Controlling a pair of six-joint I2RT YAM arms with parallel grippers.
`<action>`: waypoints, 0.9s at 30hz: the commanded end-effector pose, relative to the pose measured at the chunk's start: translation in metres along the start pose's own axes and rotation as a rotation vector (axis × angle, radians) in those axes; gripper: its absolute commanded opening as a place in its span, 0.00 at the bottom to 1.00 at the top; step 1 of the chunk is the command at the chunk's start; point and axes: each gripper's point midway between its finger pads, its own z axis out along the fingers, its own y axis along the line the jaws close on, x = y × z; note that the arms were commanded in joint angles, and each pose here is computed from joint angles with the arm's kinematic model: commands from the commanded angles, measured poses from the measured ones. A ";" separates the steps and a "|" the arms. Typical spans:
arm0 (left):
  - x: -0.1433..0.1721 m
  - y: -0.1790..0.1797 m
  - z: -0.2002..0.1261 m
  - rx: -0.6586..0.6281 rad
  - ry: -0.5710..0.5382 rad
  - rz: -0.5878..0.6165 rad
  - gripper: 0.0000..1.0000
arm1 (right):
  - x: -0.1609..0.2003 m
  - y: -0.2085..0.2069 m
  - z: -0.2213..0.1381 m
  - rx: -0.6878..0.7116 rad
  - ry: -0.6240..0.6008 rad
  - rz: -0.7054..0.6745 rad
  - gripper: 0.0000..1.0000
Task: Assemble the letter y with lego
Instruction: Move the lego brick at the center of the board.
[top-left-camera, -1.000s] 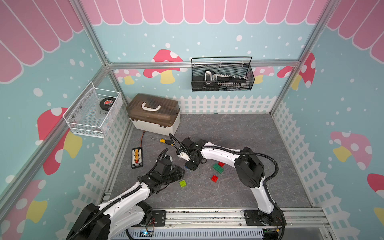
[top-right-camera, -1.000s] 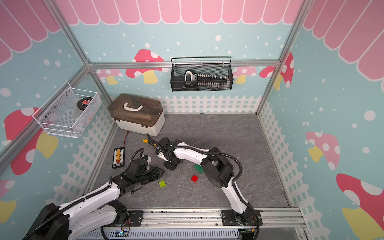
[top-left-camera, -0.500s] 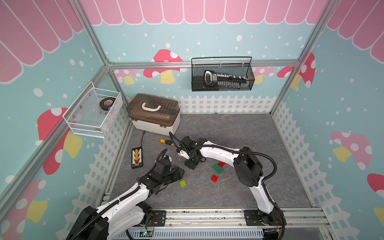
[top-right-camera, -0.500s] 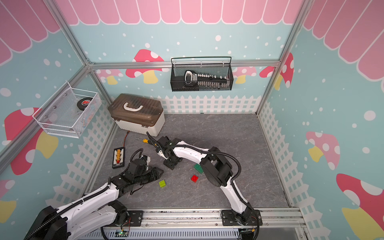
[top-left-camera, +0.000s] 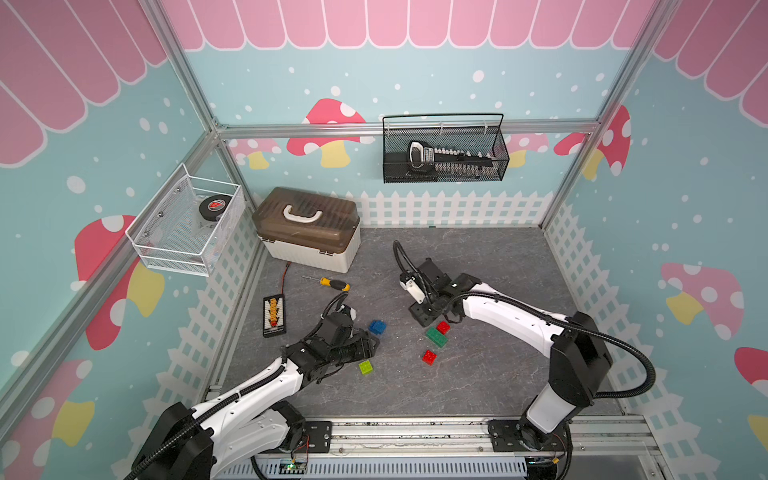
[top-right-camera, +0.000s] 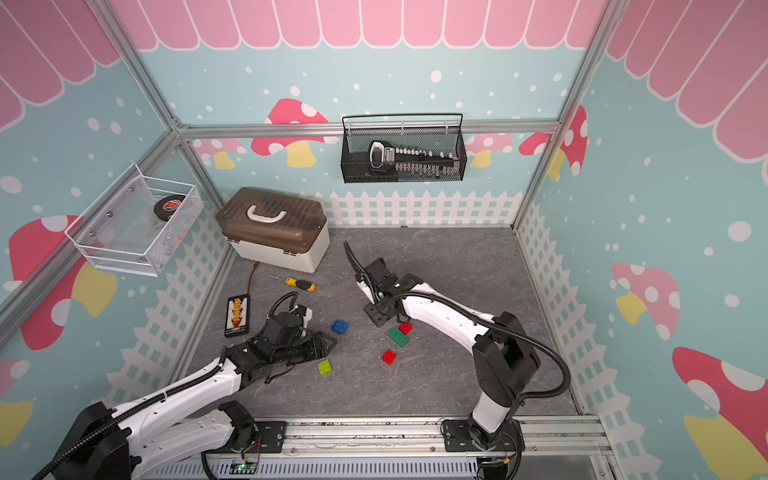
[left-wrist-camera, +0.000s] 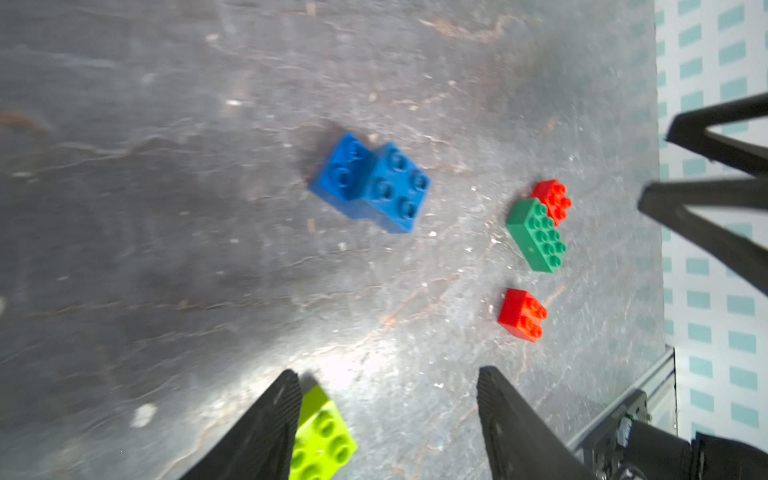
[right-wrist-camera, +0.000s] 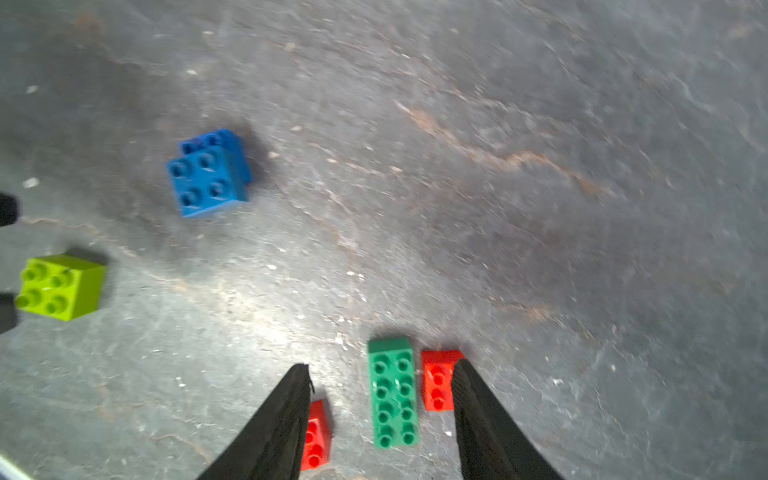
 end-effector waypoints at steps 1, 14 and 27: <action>0.000 -0.019 0.005 0.011 0.016 0.066 0.69 | 0.027 -0.029 0.015 0.050 0.030 0.133 0.54; 0.011 -0.035 0.026 0.015 0.052 0.104 0.69 | 0.093 -0.075 0.046 0.138 0.160 0.312 0.54; 0.013 -0.027 0.027 -0.006 0.041 0.099 0.68 | 0.081 -0.036 0.066 0.014 0.169 0.221 0.58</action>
